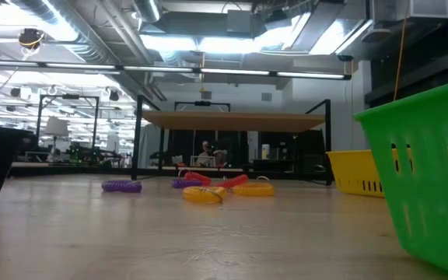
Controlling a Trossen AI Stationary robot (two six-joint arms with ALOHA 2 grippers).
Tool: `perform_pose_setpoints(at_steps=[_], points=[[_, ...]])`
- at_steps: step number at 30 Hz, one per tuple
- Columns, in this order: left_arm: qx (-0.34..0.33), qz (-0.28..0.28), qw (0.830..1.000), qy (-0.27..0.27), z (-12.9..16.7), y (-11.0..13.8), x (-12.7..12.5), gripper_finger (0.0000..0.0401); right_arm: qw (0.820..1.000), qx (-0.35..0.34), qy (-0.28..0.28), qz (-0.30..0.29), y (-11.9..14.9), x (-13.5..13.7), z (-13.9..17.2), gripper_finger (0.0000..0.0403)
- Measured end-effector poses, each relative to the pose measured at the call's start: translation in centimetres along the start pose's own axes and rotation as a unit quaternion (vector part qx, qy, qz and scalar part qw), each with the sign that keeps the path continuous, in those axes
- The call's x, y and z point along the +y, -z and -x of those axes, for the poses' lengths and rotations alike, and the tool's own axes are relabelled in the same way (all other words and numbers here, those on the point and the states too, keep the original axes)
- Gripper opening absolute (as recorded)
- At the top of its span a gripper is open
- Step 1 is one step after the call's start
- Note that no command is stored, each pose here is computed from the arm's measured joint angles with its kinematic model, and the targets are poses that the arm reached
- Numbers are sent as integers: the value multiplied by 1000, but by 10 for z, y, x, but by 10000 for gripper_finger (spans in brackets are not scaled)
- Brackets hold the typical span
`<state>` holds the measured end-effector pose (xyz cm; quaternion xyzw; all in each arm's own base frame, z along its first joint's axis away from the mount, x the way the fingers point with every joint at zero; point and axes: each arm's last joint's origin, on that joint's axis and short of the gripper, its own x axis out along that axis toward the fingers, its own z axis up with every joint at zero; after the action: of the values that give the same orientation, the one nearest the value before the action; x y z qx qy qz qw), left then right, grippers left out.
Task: Pick & Place Office Desk Supplies
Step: Put the yellow crayon box into the black basket
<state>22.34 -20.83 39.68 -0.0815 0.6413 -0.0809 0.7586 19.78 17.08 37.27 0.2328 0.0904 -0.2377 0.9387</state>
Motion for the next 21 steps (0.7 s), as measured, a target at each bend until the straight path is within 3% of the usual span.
perform_pose_setpoints(at_steps=[7,14,21], points=[[93,-13,993,-72,-58,23,16,1,1000,-6,14,-17,-3,-2,-7,199],[61,-30,997,-44,-71,17,13,1,999,3,24,-23,-7,-5,-17,199],[38,-33,996,-71,-71,11,18,1,999,11,29,-18,-9,-8,-23,199]])
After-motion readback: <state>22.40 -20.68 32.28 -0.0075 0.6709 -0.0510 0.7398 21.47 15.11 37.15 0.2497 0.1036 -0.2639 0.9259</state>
